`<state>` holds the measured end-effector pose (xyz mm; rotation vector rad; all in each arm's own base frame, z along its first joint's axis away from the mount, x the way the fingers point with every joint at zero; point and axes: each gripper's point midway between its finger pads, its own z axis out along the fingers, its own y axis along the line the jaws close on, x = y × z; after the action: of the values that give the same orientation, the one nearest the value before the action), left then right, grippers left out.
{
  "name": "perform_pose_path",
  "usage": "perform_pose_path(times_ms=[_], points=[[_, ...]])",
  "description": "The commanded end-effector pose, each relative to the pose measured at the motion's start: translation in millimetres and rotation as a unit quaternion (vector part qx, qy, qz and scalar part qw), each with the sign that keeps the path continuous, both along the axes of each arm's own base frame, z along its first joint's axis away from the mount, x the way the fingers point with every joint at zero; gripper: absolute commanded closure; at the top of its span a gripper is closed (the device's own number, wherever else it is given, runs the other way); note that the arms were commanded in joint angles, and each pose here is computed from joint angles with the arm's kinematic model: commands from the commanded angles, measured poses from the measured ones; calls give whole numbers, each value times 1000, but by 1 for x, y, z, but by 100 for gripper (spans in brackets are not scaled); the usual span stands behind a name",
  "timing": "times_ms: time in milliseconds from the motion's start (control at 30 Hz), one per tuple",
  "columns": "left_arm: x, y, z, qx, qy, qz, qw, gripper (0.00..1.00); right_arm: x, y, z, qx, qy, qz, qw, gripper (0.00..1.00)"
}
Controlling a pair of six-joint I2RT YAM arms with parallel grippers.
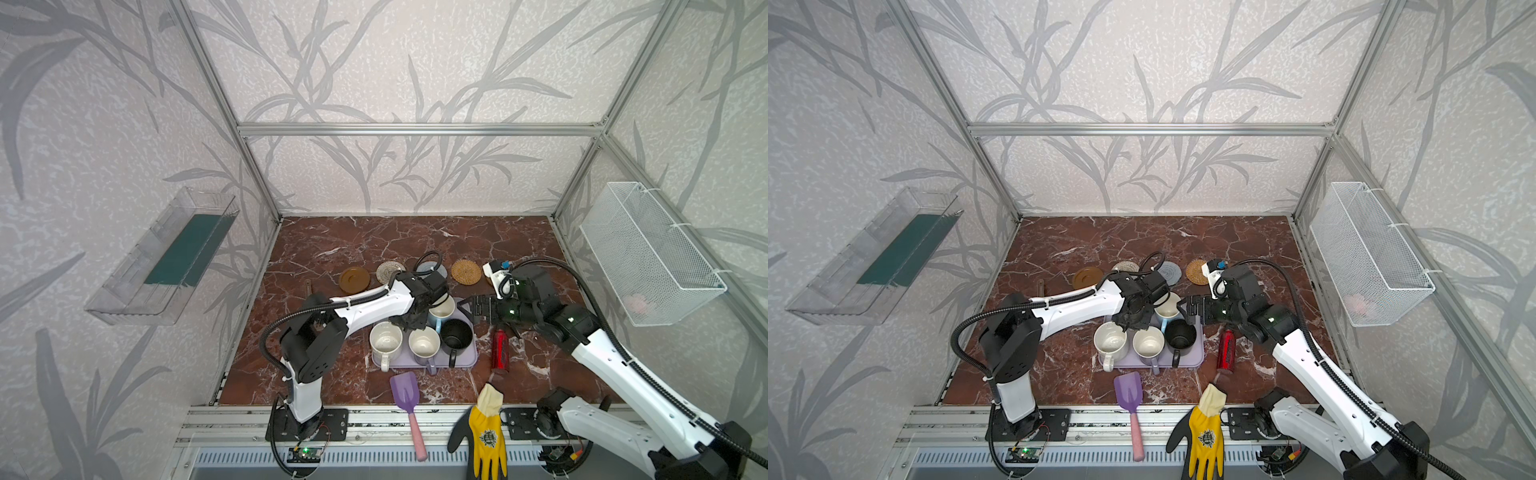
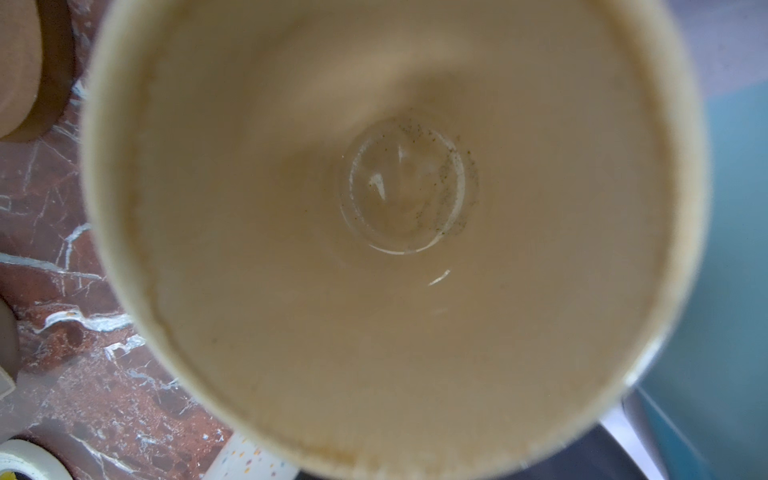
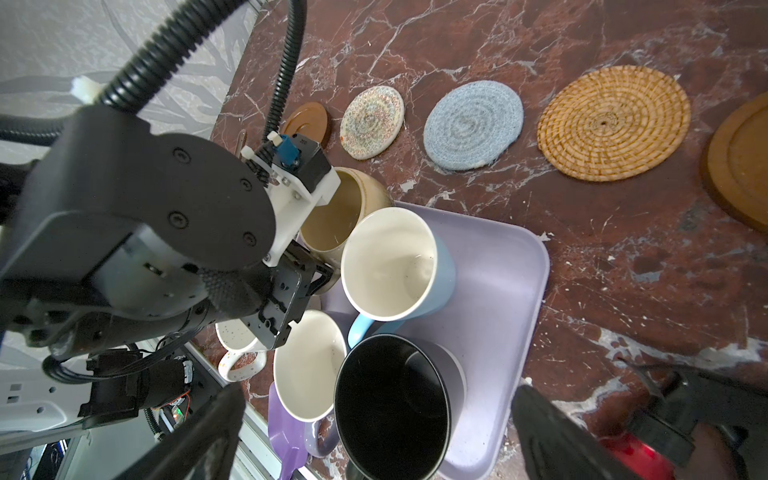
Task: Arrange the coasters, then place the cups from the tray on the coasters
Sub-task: 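Lower left gripper onto cream mug rim and close on it, then lift cream mug with left gripper and carry it toward brown saucer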
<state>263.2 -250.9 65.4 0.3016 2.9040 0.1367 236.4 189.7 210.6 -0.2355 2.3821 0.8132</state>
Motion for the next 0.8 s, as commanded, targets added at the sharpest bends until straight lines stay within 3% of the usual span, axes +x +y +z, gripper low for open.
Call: perform_pose_path(times_ms=[0, 767], points=[[23, -3, 27, -21, -55, 4, 998, 100, 2, 1, 4, 6, -12, -2, 1000, 1], [22, 12, 85, -50, -113, 14, 992, 100, 3, 3, 8, 16, -15, -4, 1000, 1]])
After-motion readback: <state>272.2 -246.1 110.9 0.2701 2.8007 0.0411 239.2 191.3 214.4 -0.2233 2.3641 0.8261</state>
